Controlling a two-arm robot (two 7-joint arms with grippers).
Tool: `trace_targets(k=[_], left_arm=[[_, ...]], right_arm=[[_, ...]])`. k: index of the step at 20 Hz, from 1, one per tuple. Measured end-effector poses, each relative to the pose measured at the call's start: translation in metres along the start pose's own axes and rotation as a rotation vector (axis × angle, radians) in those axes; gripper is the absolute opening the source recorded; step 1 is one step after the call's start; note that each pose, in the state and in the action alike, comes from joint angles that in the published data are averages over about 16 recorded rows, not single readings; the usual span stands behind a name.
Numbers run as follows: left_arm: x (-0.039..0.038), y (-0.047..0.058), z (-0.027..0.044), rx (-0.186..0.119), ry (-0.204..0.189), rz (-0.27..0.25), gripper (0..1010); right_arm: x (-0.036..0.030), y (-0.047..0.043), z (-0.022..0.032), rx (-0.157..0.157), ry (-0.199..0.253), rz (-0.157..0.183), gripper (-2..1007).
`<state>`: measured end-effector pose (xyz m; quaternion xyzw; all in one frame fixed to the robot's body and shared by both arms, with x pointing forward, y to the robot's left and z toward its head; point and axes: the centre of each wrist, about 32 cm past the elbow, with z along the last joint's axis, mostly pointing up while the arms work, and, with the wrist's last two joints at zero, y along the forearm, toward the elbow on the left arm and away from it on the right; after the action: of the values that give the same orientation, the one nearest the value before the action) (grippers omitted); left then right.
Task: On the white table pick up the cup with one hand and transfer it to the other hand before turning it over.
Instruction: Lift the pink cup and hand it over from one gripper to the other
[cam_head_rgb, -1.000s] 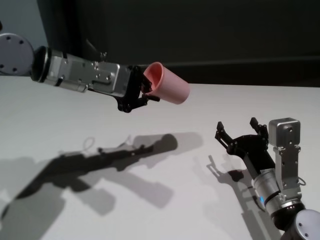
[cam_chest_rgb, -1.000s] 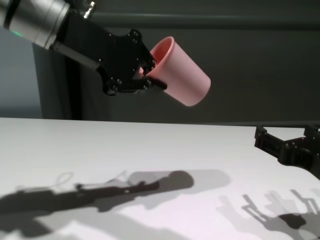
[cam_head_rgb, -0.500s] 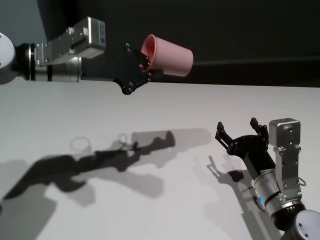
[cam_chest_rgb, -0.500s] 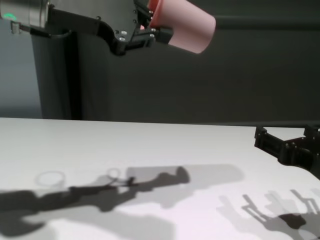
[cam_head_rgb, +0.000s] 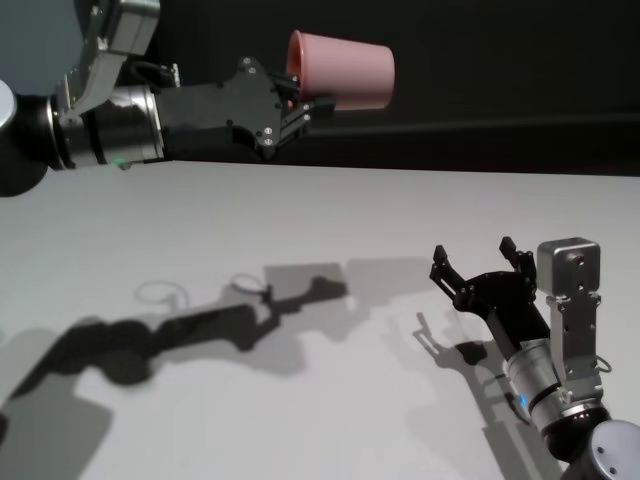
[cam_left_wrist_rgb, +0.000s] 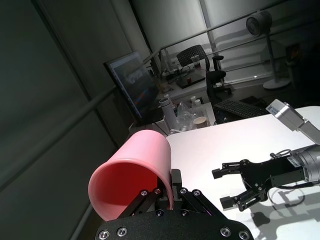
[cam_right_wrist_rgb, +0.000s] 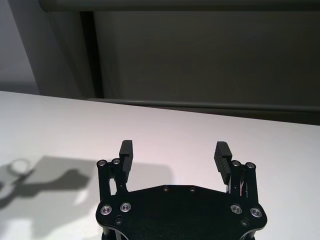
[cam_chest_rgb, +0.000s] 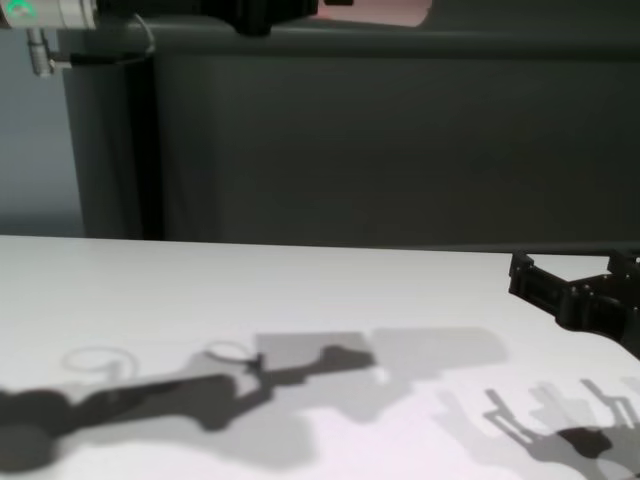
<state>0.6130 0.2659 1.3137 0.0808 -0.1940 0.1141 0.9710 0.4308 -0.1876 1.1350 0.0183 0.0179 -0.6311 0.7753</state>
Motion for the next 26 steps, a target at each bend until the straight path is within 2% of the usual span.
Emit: trace_targets(k=[4,9,16,26], left_arm=[[-0.0043,-0.003,-0.0031,-0.042,0.074,0.003,50],[-0.0085,-0.008,-0.0059,-0.067,0.127,-0.004,50],[-0.0105,-0.014,-0.0088,-0.083,0.163,-0.016,50],[-0.0085,-0.018,-0.0115,-0.112,0.194,-0.024,50]], right_arm=[[0.0,0.0,0.0,0.0,0.0,0.0,1002],[0.0,0.0,0.0,0.0,0.0,0.0,1002],[0.0,0.0,0.0,0.0,0.0,0.0,1002],[0.0,0.0,0.0,0.0,0.0,0.0,1002]])
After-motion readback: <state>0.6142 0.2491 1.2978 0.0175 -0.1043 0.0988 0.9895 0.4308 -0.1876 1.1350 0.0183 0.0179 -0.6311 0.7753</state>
